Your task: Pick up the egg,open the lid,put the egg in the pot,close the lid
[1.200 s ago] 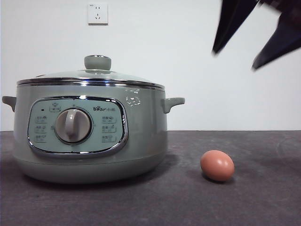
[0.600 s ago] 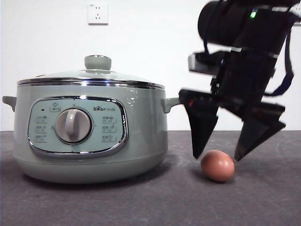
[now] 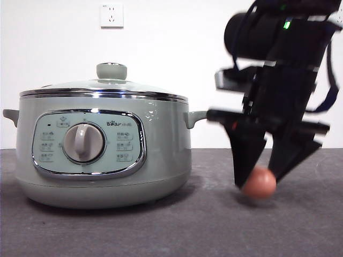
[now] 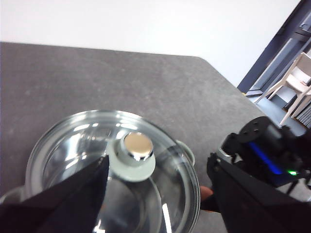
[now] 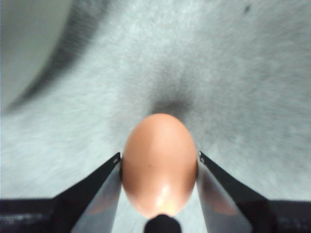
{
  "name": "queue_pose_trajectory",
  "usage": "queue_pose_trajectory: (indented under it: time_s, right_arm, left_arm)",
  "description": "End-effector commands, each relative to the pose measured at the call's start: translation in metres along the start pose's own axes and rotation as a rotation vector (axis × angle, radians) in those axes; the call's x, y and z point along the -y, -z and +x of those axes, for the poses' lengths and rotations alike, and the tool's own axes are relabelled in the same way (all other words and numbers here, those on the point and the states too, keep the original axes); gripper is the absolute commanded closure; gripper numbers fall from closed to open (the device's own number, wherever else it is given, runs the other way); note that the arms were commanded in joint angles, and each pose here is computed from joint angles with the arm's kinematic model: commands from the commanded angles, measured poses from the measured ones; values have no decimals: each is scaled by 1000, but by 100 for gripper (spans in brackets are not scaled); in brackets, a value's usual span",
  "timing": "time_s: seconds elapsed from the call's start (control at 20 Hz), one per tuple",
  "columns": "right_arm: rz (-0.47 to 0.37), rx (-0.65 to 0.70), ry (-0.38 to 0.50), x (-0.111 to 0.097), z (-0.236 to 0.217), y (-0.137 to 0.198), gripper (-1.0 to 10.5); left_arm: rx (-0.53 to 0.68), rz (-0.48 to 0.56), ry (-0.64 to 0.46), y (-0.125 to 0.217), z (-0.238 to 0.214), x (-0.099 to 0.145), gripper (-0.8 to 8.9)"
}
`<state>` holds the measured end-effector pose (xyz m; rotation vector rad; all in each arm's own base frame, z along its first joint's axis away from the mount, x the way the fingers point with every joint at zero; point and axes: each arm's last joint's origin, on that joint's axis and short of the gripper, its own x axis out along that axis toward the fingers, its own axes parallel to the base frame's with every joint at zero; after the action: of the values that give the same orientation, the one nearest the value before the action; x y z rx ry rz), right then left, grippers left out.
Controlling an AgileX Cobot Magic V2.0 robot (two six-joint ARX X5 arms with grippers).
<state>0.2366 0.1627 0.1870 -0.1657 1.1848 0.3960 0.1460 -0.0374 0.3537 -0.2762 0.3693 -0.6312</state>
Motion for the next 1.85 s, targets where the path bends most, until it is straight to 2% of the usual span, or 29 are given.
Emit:
queue_pose_trajectory:
  time_s: [0.05, 0.2, 0.35, 0.55, 0.7, 0.85, 1.1, 1.15, 1.25, 1.5, 1.65, 1.75, 1.85]
  right_arm:
    - [6, 85, -17, 1, -31, 1, 959]
    - [19, 197, -36, 6, -71, 8, 959]
    - [20, 301, -57, 8, -107, 19, 959]
    - [23, 371, -65, 12, -136, 35, 959]
    - [32, 391, -21, 15, -145, 43, 959]
    - [31, 372, -18, 16, -147, 47, 959]
    - [31, 357, -14, 16, -146, 49, 959]
    - [31, 357, -14, 16, -146, 49, 959]
    - [31, 357, -14, 16, -146, 49, 959]
    - [34, 370, -20, 16, -147, 47, 959]
    - [28, 420, -58, 13, -150, 42, 959]
    - [6, 463, -166, 9, -155, 37, 959]
    - [-27, 512, -310, 3, -163, 30, 959]
  left_arm:
    - [31, 28, 7, -5, 11, 1, 467]
    - [31, 54, -6, -6, 36, 3, 467]
    - [-34, 121, -47, -1, 72, 6, 467]
    - [-90, 217, -108, 10, 116, 11, 467]
    - [-150, 242, -131, 19, 140, 8, 467]
    - [-200, 257, -195, 30, 156, 1, 467]
    - [-243, 251, -198, 37, 164, -2, 474]
    - [-245, 253, -195, 38, 164, -1, 534]
    - [-254, 253, -195, 38, 164, -1, 807]
    - [-214, 261, -190, 34, 164, 0, 821]
    - [-171, 267, -184, 20, 157, 6, 821]
    - [-109, 273, -174, 5, 145, 14, 821]
    - [-44, 280, -162, -14, 125, 24, 821]
